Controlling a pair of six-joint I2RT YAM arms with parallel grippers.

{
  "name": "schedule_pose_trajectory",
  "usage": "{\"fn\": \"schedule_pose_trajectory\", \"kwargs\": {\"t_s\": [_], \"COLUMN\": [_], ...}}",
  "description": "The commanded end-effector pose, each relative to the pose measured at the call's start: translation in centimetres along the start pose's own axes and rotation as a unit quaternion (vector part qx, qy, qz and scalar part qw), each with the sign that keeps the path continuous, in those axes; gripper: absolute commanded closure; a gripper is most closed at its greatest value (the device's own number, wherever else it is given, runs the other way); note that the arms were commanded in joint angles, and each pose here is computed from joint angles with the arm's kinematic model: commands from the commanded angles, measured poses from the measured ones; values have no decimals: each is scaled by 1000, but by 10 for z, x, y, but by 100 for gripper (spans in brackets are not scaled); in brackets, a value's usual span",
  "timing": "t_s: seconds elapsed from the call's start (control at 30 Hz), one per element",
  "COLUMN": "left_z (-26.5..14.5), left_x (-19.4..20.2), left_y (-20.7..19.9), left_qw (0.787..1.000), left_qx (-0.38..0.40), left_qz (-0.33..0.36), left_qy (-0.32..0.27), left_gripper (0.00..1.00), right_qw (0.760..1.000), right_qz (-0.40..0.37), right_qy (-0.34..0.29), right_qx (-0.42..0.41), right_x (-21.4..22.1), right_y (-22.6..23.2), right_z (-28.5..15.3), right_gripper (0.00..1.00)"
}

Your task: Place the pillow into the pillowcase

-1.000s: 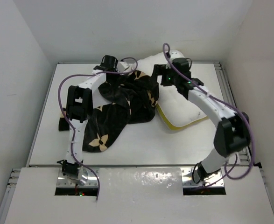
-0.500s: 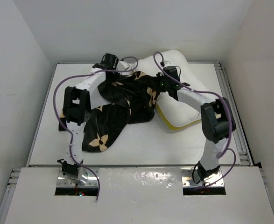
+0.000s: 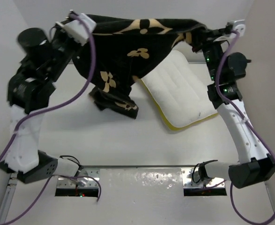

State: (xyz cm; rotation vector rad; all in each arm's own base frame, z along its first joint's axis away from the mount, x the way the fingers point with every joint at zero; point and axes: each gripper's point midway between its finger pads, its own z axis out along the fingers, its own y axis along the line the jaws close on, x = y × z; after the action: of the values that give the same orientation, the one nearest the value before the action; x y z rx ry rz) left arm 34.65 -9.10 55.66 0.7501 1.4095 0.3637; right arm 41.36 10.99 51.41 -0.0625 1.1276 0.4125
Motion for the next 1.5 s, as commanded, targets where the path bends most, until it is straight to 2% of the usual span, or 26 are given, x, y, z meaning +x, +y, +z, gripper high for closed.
{"fn": "schedule_pose_trajectory", "kwargs": {"t_s": [0.0, 0.07, 0.27, 0.3, 0.4, 0.43, 0.6, 0.63, 0.7, 0.77, 0.83, 0.87, 0.97, 1.0, 1.03, 1.1, 1.13, 1.17, 1.2, 1.23, 1.27, 1.3, 1.33, 1.37, 1.43, 1.47], "left_z": [-23, -29, -16, -9, 6, 12, 26, 25, 14, 5, -13, -25, -41, -43, -47, -44, -40, -30, -22, -5, 4, 13, 21, 36, 59, 65], "left_x": [15, 21, 93, 116, 168, 182, 327, 347, 395, 428, 462, 482, 517, 524, 527, 518, 513, 500, 481, 459, 435, 420, 403, 376, 343, 336], "left_y": [14, 20, -15, -33, -61, -63, -33, -24, -11, -5, 10, 2, -30, -41, -52, -55, -55, -57, -51, -55, -50, -54, -56, -78, -118, -138], "left_qw": [997, 994, 982, 976, 961, 956, 880, 870, 841, 828, 815, 804, 782, 776, 772, 781, 789, 806, 827, 852, 874, 888, 905, 918, 930, 927], "left_qx": [-39, -50, -26, -6, 22, 17, -56, -66, -92, -122, -168, -167, -127, -114, -98, -85, -81, -65, -59, -35, -29, -13, 11, 53, 142, 175], "left_qz": [-53, -83, -126, -138, -170, -179, -287, -305, -352, -367, -363, -363, -358, -359, -358, -359, -355, -345, -329, -302, -281, -261, -223, -199, -140, -125], "left_qy": [43, 47, 139, 167, 219, 231, 374, 381, 401, 406, 419, 441, 494, 506, 517, 504, 494, 476, 452, 426, 395, 379, 361, 338, 309, 307], "left_gripper": [100, 100, 100, 100, 100, 100, 100, 100, 100, 100, 100, 100, 91, 81, 62, 44, 29, 26, 23, 23, 28, 39, 61, 96, 100, 97], "right_qw": [993, 990, 990, 992, 988, 988, 982, 981, 974, 968, 964, 961, 957, 957, 953, 957, 953, 955, 958, 946, 942, 939, 924, 917, 889, 881], "right_qz": [-38, -32, 12, 28, 54, 58, 118, 142, 194, 220, 223, 213, 188, 182, 175, 153, 139, 115, 104, 86, 84, 86, 87, 81, 69, 66], "right_qy": [-107, -134, -111, -74, -41, -3, 0, -30, -7, 19, 69, 92, 160, 157, 193, 192, 231, 244, 238, 290, 309, 322, 365, 384, 447, 464], "right_qx": [-12, -33, -84, -101, -138, -144, -151, -131, -118, -116, -129, -147, -155, -162, -154, -151, -137, -127, -120, -114, -97, -81, -70, -71, -69, -71], "right_x": [-75, -96, -75, -37, -1, 51, 132, 123, 185, 228, 267, 274, 308, 287, 305, 274, 299, 297, 272, 303, 304, 309, 322, 327, 350, 357], "right_y": [6, 18, 52, 64, 99, 104, 138, 136, 138, 150, 172, 186, 188, 185, 178, 160, 144, 130, 122, 109, 93, 87, 78, 75, 77, 80], "right_z": [1, 3, 45, 64, 93, 110, 168, 180, 189, 186, 171, 161, 134, 131, 116, 107, 85, 75, 66, 34, 13, 9, -20, -34, -78, -92], "right_gripper": [100, 100, 100, 100, 100, 100, 100, 100, 100, 65, 16, 1, 1, 1, 1, 1, 1, 1, 12, 30, 99, 100, 100, 100, 93, 75]}}
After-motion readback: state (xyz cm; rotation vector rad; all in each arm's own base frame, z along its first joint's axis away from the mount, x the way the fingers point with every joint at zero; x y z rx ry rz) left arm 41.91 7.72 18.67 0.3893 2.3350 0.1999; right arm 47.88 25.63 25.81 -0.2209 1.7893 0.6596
